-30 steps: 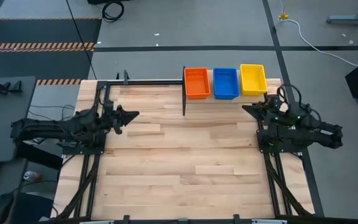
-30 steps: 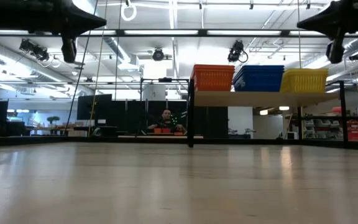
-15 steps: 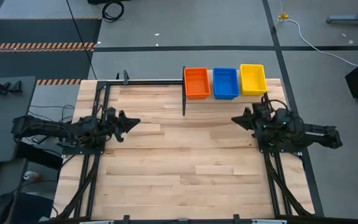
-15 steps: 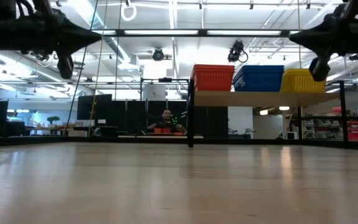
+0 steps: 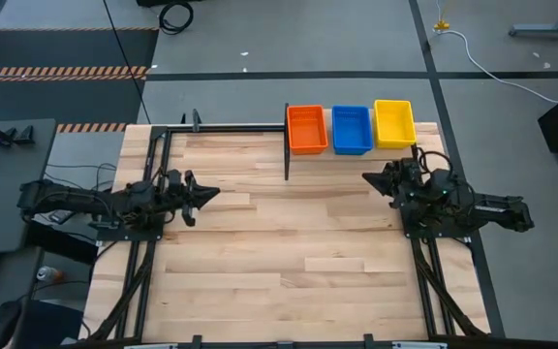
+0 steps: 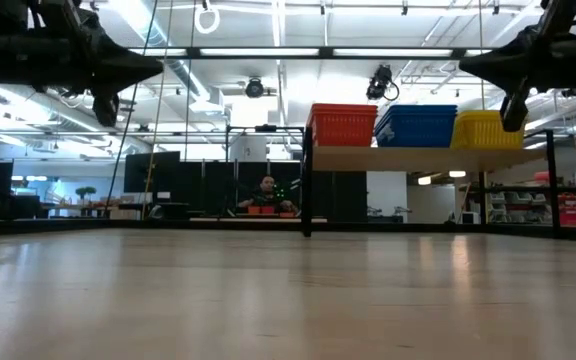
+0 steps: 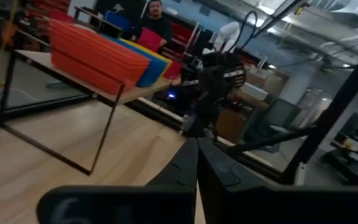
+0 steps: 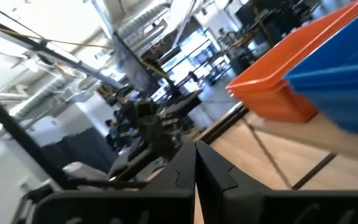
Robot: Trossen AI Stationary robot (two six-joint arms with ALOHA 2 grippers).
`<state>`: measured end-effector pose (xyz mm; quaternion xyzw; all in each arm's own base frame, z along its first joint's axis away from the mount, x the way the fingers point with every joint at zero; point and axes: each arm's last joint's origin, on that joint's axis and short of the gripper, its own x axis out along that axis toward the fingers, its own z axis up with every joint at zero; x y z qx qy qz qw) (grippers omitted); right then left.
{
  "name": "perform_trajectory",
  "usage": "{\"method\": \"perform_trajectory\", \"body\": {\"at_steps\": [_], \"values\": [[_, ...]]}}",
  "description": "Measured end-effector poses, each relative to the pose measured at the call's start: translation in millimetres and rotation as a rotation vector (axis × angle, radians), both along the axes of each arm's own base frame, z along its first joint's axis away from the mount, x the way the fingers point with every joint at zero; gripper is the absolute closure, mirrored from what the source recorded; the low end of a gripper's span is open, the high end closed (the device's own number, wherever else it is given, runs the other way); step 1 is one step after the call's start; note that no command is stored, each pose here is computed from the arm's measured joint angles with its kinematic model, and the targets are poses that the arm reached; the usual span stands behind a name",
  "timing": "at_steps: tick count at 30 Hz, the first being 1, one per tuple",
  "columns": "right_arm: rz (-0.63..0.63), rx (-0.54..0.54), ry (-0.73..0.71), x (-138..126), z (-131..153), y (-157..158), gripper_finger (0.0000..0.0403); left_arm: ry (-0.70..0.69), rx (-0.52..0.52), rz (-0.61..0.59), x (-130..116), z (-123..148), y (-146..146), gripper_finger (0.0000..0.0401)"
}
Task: Stack baskets on shelf by color
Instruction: Return to Home Position
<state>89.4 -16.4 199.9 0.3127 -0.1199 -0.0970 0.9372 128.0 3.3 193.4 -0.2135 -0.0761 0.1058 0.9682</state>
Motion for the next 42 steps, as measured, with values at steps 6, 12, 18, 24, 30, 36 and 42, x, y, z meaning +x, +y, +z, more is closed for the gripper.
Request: {"method": "perform_trajectory", "body": {"at_steps": [6, 12, 18, 24, 30, 36, 42], "values": [[0.014, -0.033, -0.007, 0, 2, 1, 0.0394, -0.039, -0.061, -0.037, -3, -13, -1, 0.0394], [0.105, -0.111, 0.047, 3, -9, 3, 0.0396, -0.072, -0.064, -0.104, -3, -10, -3, 0.0392], [0.246, -0.164, 0.161, 8, -32, 7, 0.0390, -0.078, -0.078, -0.109, -3, -10, -3, 0.0393], [0.302, -0.237, 0.178, 10, -32, 8, 0.0393, -0.028, -0.025, -0.100, -2, -14, -3, 0.0383], [0.309, -0.225, 0.189, 10, -33, 8, 0.0387, 0.096, 0.222, -0.080, -2, -21, -3, 0.0380], [0.308, -0.224, 0.187, 10, -33, 8, 0.0384, 0.129, 0.332, -0.072, -2, -22, -3, 0.0387], [0.308, -0.223, 0.187, 10, -33, 8, 0.0385, 0.128, 0.328, -0.073, -2, -22, -3, 0.0382]]}}
